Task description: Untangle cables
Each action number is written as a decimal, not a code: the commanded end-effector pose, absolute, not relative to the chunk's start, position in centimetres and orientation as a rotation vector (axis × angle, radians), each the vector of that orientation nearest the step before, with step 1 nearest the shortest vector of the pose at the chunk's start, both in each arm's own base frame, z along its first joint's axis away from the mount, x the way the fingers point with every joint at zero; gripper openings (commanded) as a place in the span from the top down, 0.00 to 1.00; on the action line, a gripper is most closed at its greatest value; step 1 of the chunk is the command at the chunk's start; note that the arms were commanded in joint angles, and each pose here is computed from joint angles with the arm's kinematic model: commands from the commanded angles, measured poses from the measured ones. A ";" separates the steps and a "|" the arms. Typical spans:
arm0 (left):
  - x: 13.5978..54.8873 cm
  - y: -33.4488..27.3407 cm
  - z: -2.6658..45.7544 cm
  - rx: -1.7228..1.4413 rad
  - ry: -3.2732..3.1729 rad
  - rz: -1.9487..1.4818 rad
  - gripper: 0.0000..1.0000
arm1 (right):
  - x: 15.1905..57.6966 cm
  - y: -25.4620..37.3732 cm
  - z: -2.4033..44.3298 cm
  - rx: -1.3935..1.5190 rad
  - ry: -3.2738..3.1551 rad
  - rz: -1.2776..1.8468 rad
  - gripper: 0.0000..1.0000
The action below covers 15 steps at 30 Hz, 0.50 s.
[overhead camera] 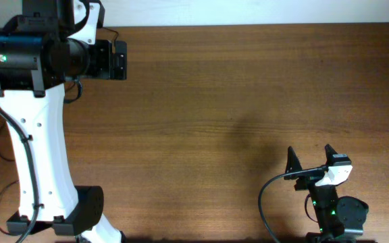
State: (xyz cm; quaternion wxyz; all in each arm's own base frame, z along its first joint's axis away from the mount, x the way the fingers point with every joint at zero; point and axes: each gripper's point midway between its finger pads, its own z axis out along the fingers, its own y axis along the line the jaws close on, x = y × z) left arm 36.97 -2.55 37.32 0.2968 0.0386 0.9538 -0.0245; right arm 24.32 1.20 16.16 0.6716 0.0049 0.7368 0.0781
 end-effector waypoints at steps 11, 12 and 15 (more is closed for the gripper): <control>31.3 -2.7 29.0 0.158 2.261 -0.069 0.01 | 24.3 1.2 16.0 0.014 1.654 0.176 0.01; 30.6 -2.7 27.8 0.157 2.183 -0.067 0.00 | 24.3 1.2 16.0 0.014 1.654 0.176 0.01; 28.7 -2.6 24.3 0.154 2.027 -0.064 0.01 | 24.3 1.2 16.0 0.014 1.654 0.176 0.01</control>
